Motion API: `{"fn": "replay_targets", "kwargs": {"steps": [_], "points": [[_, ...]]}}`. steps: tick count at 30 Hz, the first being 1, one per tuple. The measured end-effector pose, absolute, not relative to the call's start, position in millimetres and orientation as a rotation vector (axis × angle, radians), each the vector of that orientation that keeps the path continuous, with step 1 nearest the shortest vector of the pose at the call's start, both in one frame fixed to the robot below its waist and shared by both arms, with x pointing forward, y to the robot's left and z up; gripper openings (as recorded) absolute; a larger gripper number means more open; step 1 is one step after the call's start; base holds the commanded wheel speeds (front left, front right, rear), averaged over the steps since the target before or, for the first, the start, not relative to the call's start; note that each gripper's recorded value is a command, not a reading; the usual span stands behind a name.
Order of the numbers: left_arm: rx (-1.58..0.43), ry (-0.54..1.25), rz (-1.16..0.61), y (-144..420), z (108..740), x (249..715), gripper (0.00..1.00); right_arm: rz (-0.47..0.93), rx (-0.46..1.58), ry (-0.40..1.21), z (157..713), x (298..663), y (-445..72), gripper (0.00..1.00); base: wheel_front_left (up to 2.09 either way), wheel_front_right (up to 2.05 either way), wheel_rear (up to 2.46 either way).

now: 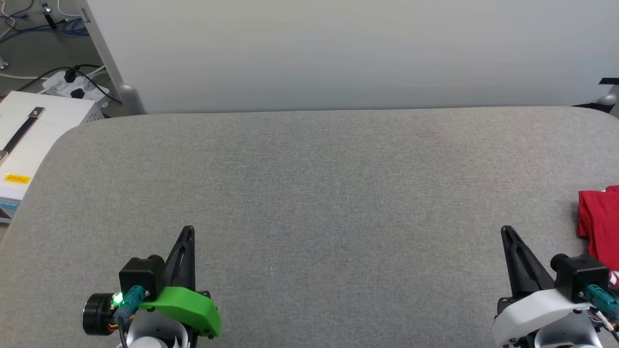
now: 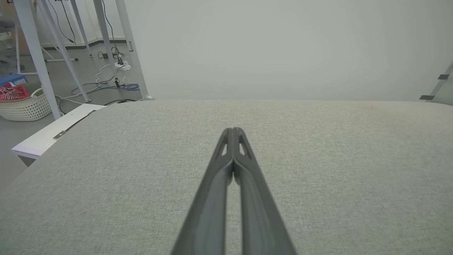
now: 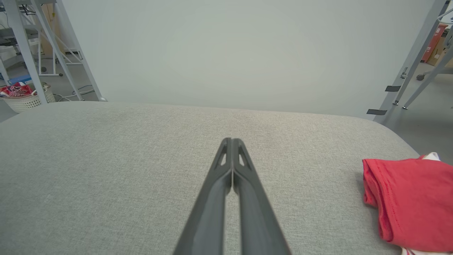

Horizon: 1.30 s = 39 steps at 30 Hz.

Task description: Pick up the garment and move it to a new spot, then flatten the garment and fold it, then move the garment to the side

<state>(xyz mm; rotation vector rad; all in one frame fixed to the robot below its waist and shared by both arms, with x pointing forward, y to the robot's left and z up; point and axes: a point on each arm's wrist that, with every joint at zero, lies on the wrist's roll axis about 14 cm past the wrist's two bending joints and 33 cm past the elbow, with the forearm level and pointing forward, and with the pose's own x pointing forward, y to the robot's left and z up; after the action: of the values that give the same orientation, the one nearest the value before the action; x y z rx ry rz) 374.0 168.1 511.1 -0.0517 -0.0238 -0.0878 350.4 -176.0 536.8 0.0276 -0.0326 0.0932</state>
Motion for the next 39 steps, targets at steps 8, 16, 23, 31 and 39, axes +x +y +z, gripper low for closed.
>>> {"fn": "replay_targets", "kwargs": {"steps": [8, 16, 23, 31, 39], "points": [[-0.042, -0.028, -0.080, 169.0, 514.5, 374.6, 0.00, 0.097, 0.021, -0.029, 535.7, 352.8, -174.6, 0.00, 0.00, 0.00, 0.00], [-0.032, -0.024, -0.075, 167.8, 516.0, 374.9, 0.00, 0.100, 0.016, -0.020, 532.9, 354.1, -173.0, 0.00, 0.00, 0.00, 0.00], [-0.022, -0.027, -0.066, 169.6, 519.5, 375.5, 0.00, 0.103, 0.009, -0.016, 531.7, 355.8, -171.7, 0.00, 0.00, 0.00, 0.00], [-0.007, -0.023, -0.055, 171.2, 520.9, 375.7, 0.00, 0.109, -0.003, -0.013, 530.8, 358.7, -169.6, 0.00, 0.00, 0.00, 0.00], [0.003, -0.024, -0.049, 170.5, 524.2, 376.0, 0.00, 0.113, -0.014, -0.004, 528.1, 359.9, -168.0, 0.00, 0.00, 0.00, 0.00]]}}
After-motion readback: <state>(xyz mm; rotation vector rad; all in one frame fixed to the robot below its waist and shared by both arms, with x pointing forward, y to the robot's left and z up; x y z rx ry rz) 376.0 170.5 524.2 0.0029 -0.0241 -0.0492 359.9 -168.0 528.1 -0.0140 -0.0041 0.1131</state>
